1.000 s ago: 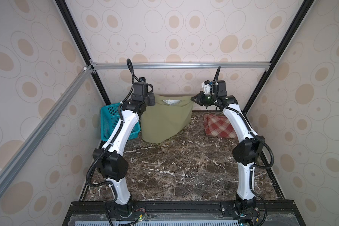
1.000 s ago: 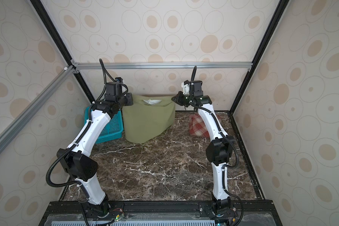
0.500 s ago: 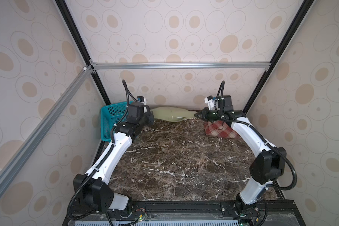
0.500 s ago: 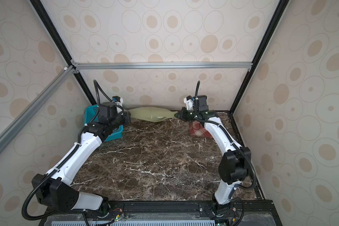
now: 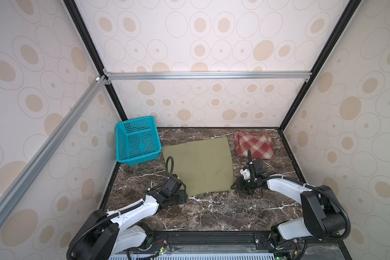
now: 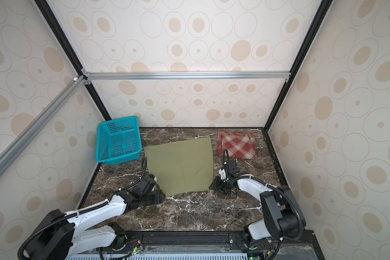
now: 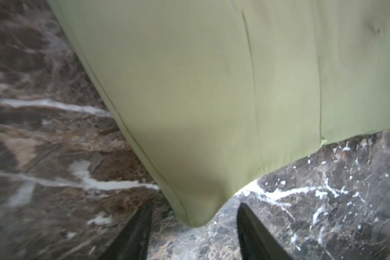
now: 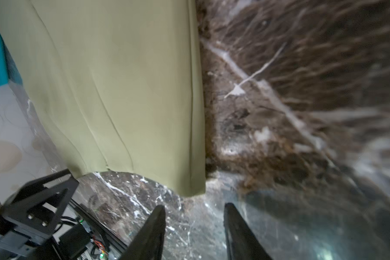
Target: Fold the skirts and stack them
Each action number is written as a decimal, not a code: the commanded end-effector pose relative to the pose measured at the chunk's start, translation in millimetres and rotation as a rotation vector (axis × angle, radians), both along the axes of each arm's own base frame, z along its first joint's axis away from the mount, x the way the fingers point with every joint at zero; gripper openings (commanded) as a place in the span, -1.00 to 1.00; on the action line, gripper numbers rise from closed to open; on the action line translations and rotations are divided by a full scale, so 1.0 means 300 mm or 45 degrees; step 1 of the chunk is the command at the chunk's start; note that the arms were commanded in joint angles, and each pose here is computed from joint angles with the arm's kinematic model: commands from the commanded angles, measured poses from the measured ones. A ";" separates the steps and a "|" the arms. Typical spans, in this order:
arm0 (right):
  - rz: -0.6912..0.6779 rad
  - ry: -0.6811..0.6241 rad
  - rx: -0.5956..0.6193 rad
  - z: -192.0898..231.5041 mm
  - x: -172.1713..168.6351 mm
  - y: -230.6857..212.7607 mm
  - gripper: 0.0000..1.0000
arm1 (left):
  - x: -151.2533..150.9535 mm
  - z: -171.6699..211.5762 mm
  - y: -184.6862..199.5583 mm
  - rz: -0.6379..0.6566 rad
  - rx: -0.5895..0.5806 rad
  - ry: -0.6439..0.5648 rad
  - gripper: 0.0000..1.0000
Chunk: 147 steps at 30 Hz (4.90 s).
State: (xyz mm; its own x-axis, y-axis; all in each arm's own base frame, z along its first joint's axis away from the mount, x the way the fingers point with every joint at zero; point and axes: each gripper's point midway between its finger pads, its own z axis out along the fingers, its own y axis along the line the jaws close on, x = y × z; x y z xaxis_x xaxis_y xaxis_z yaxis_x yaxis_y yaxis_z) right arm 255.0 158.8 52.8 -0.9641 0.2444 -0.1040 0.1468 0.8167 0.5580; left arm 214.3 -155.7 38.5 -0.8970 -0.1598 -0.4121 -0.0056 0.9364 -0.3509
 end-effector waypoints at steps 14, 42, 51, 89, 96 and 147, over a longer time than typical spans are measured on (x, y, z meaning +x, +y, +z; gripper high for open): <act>0.031 -0.200 -0.027 0.081 0.148 0.077 -1.00 | 0.157 0.073 -0.115 -0.075 0.000 -0.105 -0.84; 0.092 -0.019 -0.413 -0.192 0.272 -0.027 -1.00 | -0.146 -0.119 -0.173 -0.124 -0.119 0.136 -1.00; 0.165 -0.264 -0.396 0.017 0.426 0.089 -1.00 | -0.075 0.012 -0.314 -0.234 -0.105 0.029 -1.00; 0.097 -0.341 -0.225 0.052 0.527 0.062 -1.00 | -0.072 -0.075 -0.597 -0.449 -0.239 0.090 -1.00; 0.218 -0.388 -0.215 0.166 0.339 0.080 -0.76 | -0.003 0.004 -0.322 -0.178 -0.093 0.023 -0.82; 0.298 -0.262 0.095 0.192 0.450 0.306 -0.84 | 0.124 -0.008 0.627 0.900 0.022 0.209 -0.51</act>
State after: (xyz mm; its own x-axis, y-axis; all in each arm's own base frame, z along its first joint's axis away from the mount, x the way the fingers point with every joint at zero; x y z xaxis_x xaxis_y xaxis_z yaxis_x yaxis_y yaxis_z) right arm 385.7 247.6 110.4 -0.9537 0.0280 -0.2996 -0.1666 0.7798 0.6034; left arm 245.1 26.8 26.4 -0.6159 -0.7433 -0.2611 -0.6810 0.6689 -0.2980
